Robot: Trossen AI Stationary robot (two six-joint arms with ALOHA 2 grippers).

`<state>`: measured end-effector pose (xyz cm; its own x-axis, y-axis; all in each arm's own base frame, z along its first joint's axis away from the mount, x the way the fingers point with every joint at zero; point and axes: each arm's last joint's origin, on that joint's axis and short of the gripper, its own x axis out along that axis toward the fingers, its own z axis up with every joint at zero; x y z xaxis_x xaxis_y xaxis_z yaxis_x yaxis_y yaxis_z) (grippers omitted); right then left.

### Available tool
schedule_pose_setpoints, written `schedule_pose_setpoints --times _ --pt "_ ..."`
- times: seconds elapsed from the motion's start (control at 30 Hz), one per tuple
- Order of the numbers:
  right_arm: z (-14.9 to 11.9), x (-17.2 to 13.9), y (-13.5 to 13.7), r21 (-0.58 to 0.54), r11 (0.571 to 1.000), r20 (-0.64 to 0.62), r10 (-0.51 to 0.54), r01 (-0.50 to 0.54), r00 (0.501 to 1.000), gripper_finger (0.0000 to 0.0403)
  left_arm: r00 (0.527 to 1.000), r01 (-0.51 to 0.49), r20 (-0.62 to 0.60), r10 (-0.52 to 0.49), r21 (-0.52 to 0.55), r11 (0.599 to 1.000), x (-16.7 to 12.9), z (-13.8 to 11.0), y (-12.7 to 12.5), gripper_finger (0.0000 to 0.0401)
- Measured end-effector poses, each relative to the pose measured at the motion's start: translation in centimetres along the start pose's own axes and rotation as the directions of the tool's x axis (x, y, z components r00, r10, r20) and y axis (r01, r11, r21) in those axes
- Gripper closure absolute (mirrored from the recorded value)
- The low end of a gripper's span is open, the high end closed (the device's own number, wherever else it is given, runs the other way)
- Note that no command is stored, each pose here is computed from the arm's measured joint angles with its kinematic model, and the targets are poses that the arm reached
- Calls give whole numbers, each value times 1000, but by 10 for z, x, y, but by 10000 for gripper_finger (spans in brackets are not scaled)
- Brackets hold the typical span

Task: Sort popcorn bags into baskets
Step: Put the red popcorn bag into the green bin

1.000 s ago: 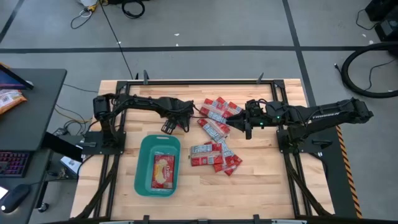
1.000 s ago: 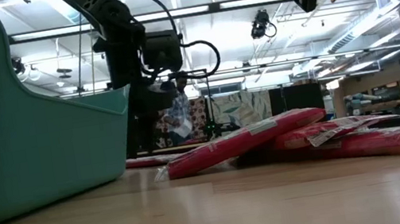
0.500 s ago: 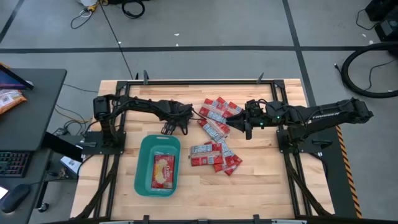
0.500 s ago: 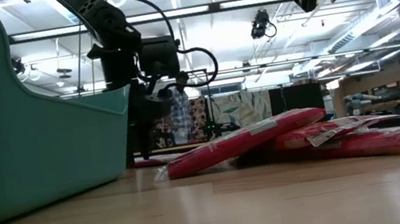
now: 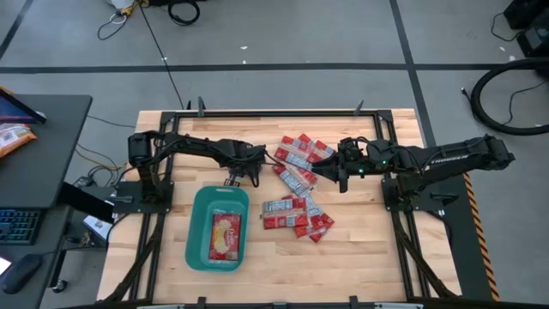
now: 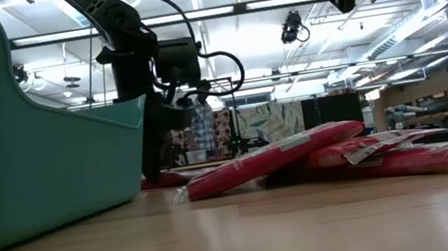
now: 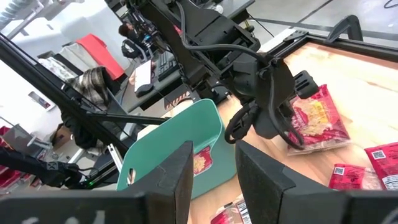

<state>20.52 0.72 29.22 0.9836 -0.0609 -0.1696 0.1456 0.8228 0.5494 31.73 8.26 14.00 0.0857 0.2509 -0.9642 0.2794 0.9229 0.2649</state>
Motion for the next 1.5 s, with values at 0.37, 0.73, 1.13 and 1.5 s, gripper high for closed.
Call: schedule_pose_setpoints --times 0.37,0.73,1.13,1.5 --pt "0 0 1 -8 1000 2 10 -10 1000 277 989 84 138 -59 -176 981 -49 1 11 398" --pt "-3 0 -1 -42 999 -34 -6 5 999 277 974 111 220 -55 -253 961 -81 -7 10 400" --pt "-6 0 -2 -53 999 -70 -9 6 997 277 963 65 270 14 -281 958 -136 -3 21 400" --pt "-7 -3 -2 -71 997 -100 12 -19 995 278 894 -48 431 127 -188 981 -224 2 -17 401"
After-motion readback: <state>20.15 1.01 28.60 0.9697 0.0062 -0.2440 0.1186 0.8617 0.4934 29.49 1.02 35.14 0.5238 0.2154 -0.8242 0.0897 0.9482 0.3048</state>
